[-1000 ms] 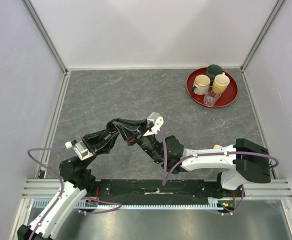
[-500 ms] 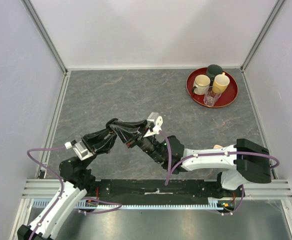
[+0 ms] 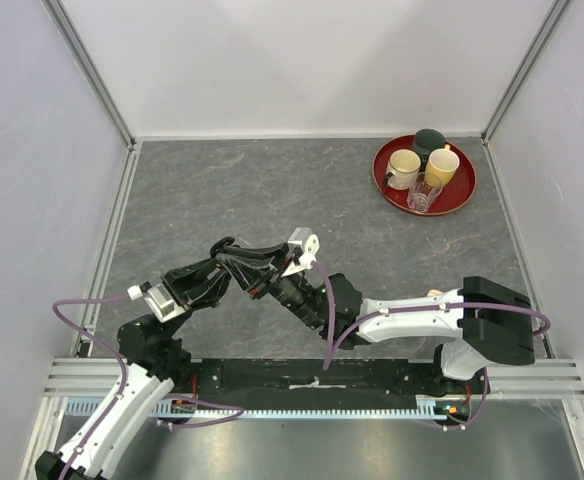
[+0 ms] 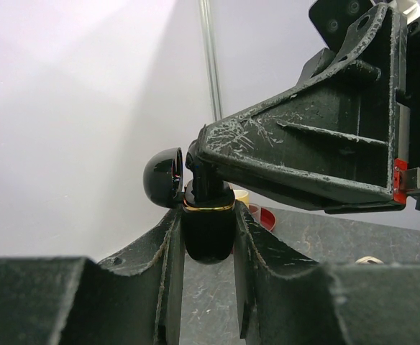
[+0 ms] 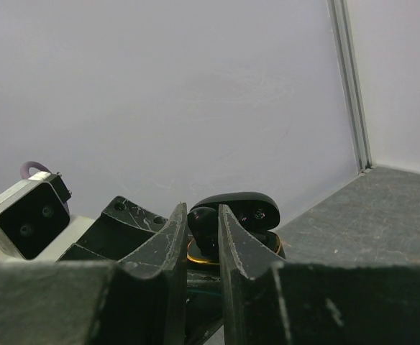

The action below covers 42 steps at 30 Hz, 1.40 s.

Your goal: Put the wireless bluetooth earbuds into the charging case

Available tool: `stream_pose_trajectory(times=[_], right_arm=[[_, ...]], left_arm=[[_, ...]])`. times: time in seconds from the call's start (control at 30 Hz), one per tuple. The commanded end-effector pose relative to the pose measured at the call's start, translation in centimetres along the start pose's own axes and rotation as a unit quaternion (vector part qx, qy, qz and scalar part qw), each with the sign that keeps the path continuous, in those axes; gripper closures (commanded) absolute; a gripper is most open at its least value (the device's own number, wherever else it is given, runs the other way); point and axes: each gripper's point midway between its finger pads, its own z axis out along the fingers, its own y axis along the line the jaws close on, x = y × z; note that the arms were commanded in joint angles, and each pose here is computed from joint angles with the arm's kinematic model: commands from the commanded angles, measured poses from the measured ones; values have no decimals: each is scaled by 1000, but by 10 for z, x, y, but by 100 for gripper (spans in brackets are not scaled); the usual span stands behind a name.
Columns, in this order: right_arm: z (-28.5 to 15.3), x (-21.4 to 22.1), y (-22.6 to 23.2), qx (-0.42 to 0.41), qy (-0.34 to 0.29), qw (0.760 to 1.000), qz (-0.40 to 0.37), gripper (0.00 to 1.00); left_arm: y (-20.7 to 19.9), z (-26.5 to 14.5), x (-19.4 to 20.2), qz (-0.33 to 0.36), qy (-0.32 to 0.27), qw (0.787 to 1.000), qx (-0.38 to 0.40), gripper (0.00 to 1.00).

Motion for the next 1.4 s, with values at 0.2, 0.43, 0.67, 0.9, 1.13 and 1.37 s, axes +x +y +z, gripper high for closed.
stream_pose_trajectory(times=[0.2, 0.43, 0.67, 0.9, 1.13, 1.37], right_arm=[[0, -2, -5, 20, -7, 1000, 16, 100], [-4, 10, -20, 57, 31, 998, -23, 100], [-7, 20, -25, 72, 64, 994, -59, 100], [-6, 20, -27, 80, 81, 990, -80, 93], [-6, 21, -29, 91, 96, 986, -99, 89], [-6, 17, -29, 97, 92, 985, -104, 77]], left_arm=[[5, 6, -31, 34, -46, 998, -11, 98], [5, 7, -35, 37, -51, 998, -10, 98], [6, 6, -34, 42, -50, 998, -13, 98], [6, 6, -34, 45, -49, 998, -11, 98], [6, 6, -34, 45, -47, 998, -12, 98], [7, 6, -33, 43, -46, 998, -15, 98]])
